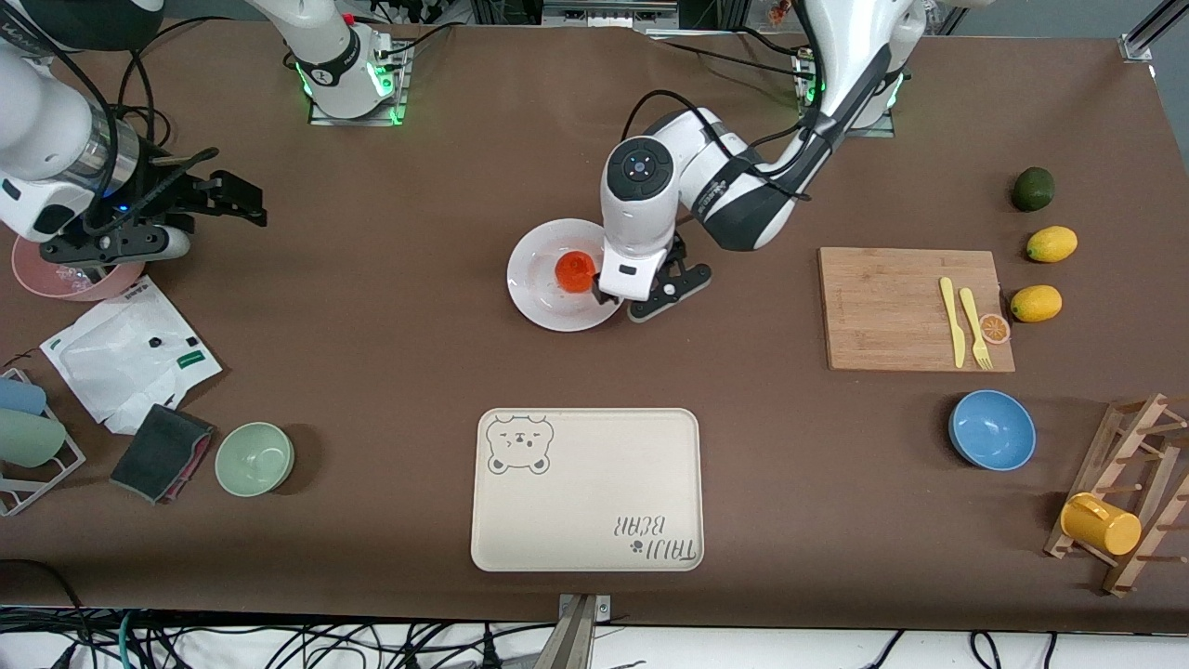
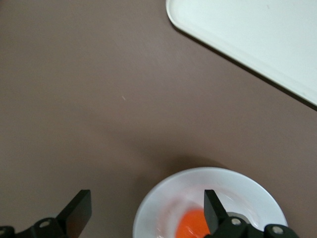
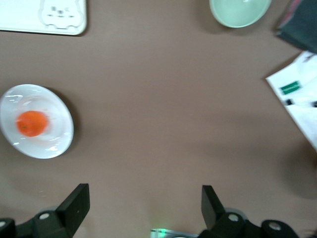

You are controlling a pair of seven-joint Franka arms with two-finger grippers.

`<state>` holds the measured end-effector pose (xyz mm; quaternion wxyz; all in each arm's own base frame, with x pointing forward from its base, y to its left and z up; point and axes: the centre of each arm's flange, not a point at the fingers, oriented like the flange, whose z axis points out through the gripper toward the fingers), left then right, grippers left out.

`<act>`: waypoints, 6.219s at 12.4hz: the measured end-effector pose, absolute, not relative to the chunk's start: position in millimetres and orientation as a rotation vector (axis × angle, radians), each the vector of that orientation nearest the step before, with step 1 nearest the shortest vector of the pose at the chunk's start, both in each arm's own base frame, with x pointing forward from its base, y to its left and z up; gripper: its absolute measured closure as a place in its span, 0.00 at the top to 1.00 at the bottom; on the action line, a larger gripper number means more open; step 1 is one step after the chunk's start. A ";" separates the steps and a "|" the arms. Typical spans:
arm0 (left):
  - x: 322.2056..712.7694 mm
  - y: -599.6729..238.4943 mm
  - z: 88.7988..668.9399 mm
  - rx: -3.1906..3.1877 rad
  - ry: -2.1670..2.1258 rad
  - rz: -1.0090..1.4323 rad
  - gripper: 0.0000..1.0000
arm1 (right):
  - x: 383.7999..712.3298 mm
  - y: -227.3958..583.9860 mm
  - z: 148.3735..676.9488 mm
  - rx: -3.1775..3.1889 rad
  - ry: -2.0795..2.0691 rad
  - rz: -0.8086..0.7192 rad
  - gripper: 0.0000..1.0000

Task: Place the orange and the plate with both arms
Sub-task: 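Lower the orange onto the plate and open the left gripper, then withdraw the left gripper while the right gripper reaches toward the plate rim, then close the right gripper on the white plate rim, then carry the plate with the orange onto the bear placemat with the right gripper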

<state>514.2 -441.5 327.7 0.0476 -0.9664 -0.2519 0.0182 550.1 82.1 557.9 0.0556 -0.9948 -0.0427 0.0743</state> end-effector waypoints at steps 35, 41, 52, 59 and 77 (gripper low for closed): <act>543.8 -44.1 589.5 -3.139 0.136 0.112 1.00 | 442.0 237.6 146.8 -2.207 -0.222 0.087 0.99; 541.9 -42.8 587.5 -3.137 0.132 0.146 1.00 | 442.2 237.0 146.0 -2.210 -0.215 0.084 0.65; 540.8 -42.6 586.8 -3.136 0.132 0.162 1.00 | 435.1 234.5 125.5 -2.202 -0.211 0.072 0.30; 542.1 -43.9 583.7 -3.136 0.136 0.171 1.00 | 434.3 234.4 122.2 -2.202 -0.189 0.073 0.08; 543.3 -42.8 582.9 -3.136 0.133 0.173 1.00 | 553.5 257.4 178.0 -2.097 0.142 -0.008 0.04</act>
